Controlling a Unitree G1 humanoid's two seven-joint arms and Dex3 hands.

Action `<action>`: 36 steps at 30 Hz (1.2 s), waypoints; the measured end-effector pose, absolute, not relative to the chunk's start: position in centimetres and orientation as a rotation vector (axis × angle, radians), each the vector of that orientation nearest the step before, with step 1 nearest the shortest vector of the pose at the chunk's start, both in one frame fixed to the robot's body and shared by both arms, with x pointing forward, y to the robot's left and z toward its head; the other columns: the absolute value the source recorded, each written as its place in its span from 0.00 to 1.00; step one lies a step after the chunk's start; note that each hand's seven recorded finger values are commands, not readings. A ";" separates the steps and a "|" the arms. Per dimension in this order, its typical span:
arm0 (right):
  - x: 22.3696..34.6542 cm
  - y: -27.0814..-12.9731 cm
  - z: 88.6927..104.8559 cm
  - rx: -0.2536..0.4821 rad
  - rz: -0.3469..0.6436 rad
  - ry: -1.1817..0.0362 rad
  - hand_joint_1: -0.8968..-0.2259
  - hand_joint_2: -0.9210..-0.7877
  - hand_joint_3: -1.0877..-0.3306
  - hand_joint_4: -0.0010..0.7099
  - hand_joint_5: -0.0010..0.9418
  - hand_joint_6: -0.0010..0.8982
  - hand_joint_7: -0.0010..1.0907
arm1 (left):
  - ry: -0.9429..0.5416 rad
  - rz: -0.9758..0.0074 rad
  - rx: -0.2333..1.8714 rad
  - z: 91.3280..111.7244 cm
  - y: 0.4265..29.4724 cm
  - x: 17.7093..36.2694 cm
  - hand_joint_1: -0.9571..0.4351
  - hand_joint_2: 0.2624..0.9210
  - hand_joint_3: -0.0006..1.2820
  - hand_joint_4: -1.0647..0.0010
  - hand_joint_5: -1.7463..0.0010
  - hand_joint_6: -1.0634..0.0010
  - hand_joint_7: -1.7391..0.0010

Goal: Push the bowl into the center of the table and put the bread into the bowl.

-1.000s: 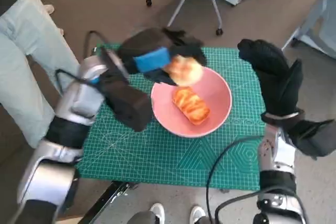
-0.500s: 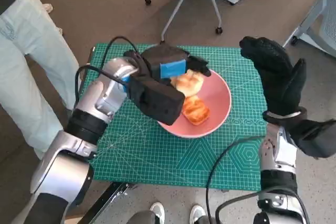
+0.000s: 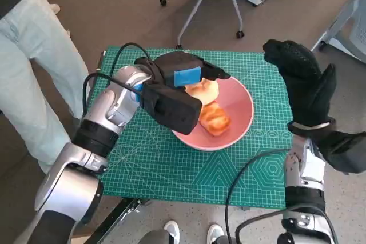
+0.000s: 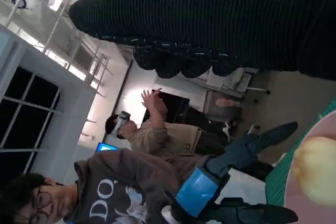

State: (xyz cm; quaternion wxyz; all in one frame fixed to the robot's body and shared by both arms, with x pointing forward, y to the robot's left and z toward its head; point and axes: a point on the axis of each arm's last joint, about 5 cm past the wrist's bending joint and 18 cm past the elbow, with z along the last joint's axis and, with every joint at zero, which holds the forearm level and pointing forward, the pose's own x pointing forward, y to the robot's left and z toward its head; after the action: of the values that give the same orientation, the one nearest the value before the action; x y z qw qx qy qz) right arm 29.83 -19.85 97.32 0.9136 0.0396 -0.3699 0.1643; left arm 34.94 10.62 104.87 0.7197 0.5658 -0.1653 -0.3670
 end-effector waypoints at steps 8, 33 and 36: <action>29.8 -19.8 97.3 0.083 0.338 -0.759 0.32 0.00 0.46 0.29 0.00 0.14 0.39 | -0.292 -0.874 1.062 105.7 12.0 35.3 0.55 0.89 0.00 0.82 1.00 0.69 1.00; 29.9 -19.1 99.5 0.070 0.356 -0.824 0.34 0.00 0.44 0.30 0.01 0.14 0.40 | -0.772 -0.564 0.112 104.5 15.9 31.8 0.39 1.00 0.09 0.84 1.00 0.72 0.99; 29.9 -19.0 99.9 0.067 0.359 -0.841 0.35 0.00 0.43 0.30 0.01 0.13 0.41 | -0.781 -0.524 0.068 103.8 15.8 31.6 0.36 1.00 0.10 0.84 1.00 0.71 0.98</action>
State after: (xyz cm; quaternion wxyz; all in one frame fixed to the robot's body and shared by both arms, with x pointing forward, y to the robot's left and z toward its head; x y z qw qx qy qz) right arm 29.92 -18.96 99.94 0.8967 0.0321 -0.4061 0.1731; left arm 31.57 15.84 103.80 0.8909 0.0328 -0.3761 -0.2524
